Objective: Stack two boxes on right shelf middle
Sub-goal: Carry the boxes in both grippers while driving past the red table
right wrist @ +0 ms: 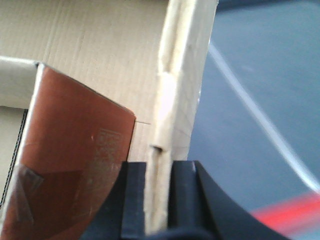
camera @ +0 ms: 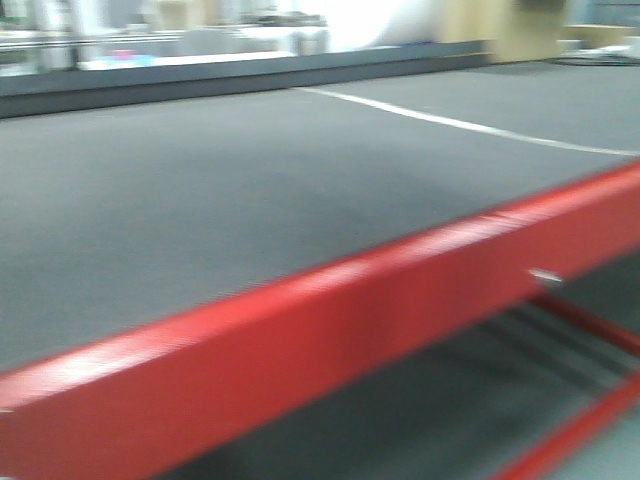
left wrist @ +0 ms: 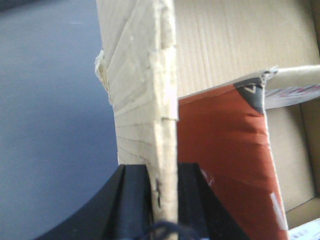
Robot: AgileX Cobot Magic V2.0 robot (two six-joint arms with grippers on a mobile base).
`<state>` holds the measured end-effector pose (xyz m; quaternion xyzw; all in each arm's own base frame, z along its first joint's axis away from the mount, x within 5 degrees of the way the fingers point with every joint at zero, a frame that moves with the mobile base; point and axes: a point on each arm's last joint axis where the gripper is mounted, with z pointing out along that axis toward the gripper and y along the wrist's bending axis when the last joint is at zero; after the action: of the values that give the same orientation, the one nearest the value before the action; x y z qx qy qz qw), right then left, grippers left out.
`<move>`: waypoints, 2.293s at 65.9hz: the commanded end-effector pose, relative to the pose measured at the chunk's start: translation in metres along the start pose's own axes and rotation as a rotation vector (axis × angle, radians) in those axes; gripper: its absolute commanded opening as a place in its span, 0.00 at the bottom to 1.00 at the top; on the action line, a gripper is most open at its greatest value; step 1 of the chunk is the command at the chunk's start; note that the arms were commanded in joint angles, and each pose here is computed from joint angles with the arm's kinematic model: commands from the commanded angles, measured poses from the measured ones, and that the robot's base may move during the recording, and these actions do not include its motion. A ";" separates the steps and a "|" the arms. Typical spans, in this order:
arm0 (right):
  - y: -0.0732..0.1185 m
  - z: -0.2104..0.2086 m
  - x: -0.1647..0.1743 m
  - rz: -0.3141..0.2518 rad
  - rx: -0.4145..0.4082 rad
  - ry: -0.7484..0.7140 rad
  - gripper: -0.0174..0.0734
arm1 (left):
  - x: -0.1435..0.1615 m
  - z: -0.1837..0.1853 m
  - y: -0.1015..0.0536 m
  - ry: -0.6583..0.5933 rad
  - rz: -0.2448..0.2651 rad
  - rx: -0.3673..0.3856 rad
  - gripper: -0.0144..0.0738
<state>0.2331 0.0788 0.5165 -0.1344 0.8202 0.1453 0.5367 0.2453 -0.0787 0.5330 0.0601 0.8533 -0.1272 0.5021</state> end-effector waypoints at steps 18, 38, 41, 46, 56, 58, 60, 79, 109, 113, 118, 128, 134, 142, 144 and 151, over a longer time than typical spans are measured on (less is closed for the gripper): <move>-0.001 -0.008 -0.008 -0.025 0.014 -0.072 0.02 | -0.008 -0.009 0.000 -0.081 -0.002 0.010 0.04; -0.001 -0.008 -0.008 -0.025 0.014 -0.072 0.02 | -0.008 -0.009 0.000 -0.081 -0.002 0.010 0.04; -0.001 -0.008 -0.008 -0.025 0.014 -0.072 0.02 | -0.008 -0.009 0.000 -0.081 -0.002 0.010 0.04; -0.001 -0.008 -0.008 -0.025 0.014 -0.072 0.02 | -0.008 -0.009 0.000 -0.081 -0.002 0.010 0.04; -0.001 -0.008 -0.008 -0.025 0.014 -0.072 0.02 | -0.008 -0.009 0.000 -0.081 -0.002 0.010 0.04; -0.001 -0.008 -0.008 -0.025 0.014 -0.072 0.02 | -0.008 -0.009 0.000 -0.081 -0.002 0.010 0.04; -0.001 -0.008 -0.008 -0.025 0.014 -0.072 0.02 | -0.008 -0.009 0.000 -0.081 -0.002 0.010 0.04; -0.001 -0.008 -0.008 -0.025 0.014 -0.072 0.02 | -0.008 -0.009 0.000 -0.081 -0.002 0.010 0.04; -0.001 -0.008 -0.008 -0.025 0.014 -0.072 0.02 | -0.008 -0.009 0.000 -0.081 -0.002 0.010 0.04; -0.001 -0.008 -0.008 -0.025 0.014 -0.072 0.02 | -0.008 -0.009 0.000 -0.081 -0.002 0.010 0.04; -0.001 -0.008 -0.008 -0.025 0.014 -0.072 0.02 | -0.008 -0.009 0.000 -0.081 -0.002 0.010 0.04; -0.001 -0.008 -0.008 -0.025 0.014 -0.072 0.02 | -0.008 -0.009 0.000 -0.081 -0.002 0.010 0.04; -0.001 -0.008 -0.008 -0.025 0.014 -0.072 0.02 | -0.008 -0.009 0.000 -0.081 -0.002 0.010 0.04; -0.001 -0.008 -0.008 -0.025 0.014 -0.072 0.02 | -0.008 -0.009 0.000 -0.081 -0.002 0.010 0.04; -0.001 -0.008 -0.008 -0.025 0.014 -0.072 0.02 | -0.008 -0.009 0.000 -0.081 -0.002 0.010 0.04; -0.001 -0.008 -0.008 -0.025 0.014 -0.072 0.02 | -0.008 -0.009 0.000 -0.081 -0.002 0.010 0.04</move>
<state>0.2331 0.0788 0.5165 -0.1344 0.8202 0.1453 0.5367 0.2453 -0.0789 0.5332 0.0601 0.8526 -0.1284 0.5029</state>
